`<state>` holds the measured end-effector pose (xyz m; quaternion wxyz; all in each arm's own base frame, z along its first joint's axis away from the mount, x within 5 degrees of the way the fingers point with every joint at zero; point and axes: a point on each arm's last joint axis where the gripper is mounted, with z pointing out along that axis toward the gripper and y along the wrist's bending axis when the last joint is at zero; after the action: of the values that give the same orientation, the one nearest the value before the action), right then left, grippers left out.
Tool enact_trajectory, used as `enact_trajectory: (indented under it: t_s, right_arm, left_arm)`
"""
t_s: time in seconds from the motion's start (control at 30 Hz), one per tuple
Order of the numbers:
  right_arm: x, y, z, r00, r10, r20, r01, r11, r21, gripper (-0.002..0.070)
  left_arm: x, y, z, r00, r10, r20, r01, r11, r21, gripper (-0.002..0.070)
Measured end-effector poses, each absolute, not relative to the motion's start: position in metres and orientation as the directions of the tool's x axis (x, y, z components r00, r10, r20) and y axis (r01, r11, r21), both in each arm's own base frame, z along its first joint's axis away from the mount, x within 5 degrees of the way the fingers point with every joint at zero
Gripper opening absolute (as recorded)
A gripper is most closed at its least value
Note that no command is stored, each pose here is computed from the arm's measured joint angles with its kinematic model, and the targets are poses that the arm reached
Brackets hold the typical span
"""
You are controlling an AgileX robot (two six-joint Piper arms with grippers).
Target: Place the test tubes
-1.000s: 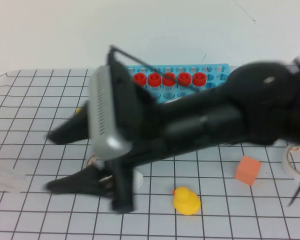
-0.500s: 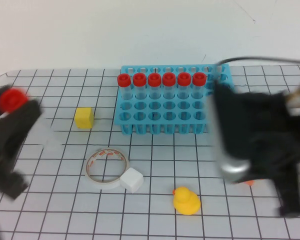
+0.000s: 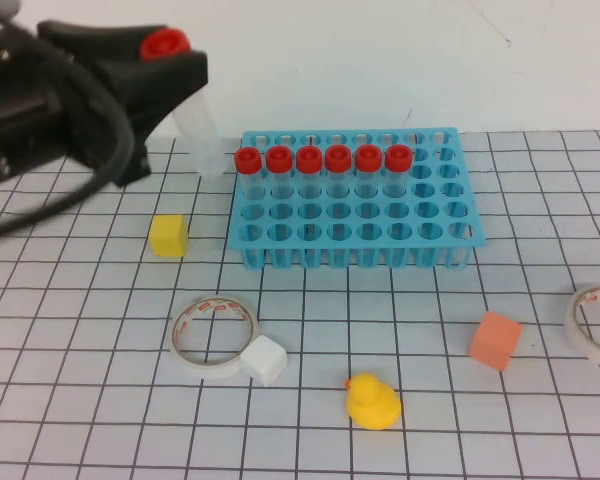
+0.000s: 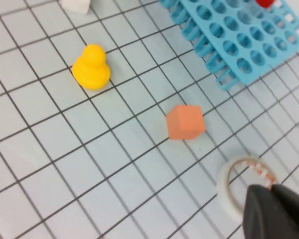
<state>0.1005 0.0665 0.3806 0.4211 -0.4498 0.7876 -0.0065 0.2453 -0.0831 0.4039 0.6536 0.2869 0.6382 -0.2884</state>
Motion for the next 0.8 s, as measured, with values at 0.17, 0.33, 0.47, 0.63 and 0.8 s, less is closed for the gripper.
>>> enact_trajectory:
  t_s: [0.17, 0.33, 0.47, 0.63, 0.8]
  right_arm:
    - [0.066, 0.036, 0.341, -0.29, -0.612, -0.736, -0.647, 0.692, -0.32, 0.0008]
    - [0.052, 0.026, 0.319, -0.324, -0.504, -0.8, -0.606, 0.76, -0.234, 0.0007]
    - [0.052, 0.027, 0.308, -0.364, -0.493, -0.79, -0.61, 0.768, -0.197, 0.0006]
    - [0.052, 0.028, 0.299, -0.386, -0.499, -0.776, -0.614, 0.767, -0.187, 0.0002]
    - [0.052, 0.028, 0.299, -0.388, -0.498, -0.775, -0.613, 0.768, -0.186, 0.0001]
  left_arm:
    - [0.266, -0.085, 0.403, 0.005, -0.008, -1.0, 0.745, 0.668, -0.002, 0.0265]
    - [0.275, -0.081, 0.4, -0.005, 0.007, -1.0, 0.693, 0.72, 0.001, 0.0265]
    - [0.281, -0.074, 0.399, 0.002, 0.039, -0.999, 0.624, 0.781, 0.032, 0.0265]
    - [0.284, -0.07, 0.398, 0.0, 0.056, -0.998, 0.571, 0.82, 0.046, 0.0265]
    - [0.286, -0.08, 0.396, -0.005, 0.097, -0.995, 0.498, 0.863, 0.082, 0.0265]
